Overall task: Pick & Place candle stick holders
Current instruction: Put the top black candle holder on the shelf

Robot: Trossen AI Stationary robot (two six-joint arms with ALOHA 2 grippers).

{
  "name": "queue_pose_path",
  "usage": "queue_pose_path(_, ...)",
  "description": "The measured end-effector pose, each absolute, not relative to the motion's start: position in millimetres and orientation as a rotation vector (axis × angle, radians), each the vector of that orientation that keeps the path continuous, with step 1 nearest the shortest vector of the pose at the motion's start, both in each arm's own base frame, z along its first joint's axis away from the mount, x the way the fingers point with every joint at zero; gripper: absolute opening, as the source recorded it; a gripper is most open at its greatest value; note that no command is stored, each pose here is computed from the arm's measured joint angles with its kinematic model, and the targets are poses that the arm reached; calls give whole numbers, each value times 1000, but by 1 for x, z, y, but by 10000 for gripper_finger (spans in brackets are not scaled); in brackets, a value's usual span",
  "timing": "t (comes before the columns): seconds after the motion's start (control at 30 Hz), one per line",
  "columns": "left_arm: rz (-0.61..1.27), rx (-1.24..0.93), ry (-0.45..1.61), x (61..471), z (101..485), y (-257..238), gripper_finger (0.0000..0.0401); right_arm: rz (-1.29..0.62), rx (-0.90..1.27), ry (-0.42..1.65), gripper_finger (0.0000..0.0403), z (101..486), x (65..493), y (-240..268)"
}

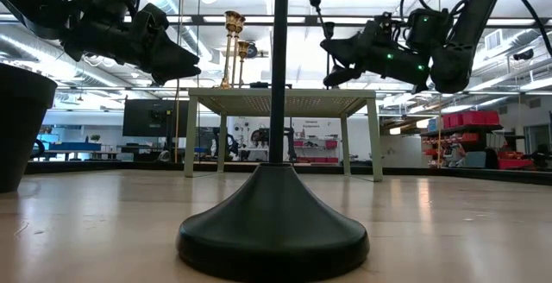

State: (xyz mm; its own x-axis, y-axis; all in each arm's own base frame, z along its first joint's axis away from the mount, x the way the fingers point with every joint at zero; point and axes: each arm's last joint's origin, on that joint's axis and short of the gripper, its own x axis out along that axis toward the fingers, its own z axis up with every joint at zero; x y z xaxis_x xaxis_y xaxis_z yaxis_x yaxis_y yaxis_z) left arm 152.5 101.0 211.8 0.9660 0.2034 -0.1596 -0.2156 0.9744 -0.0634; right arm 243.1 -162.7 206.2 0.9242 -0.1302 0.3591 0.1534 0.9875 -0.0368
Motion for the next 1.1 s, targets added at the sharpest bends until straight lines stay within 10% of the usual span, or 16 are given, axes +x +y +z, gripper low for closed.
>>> queue_pose_path(1.1,221,-89,166,152,210,101,231,-190,-69,-297,4,178,258,-172)
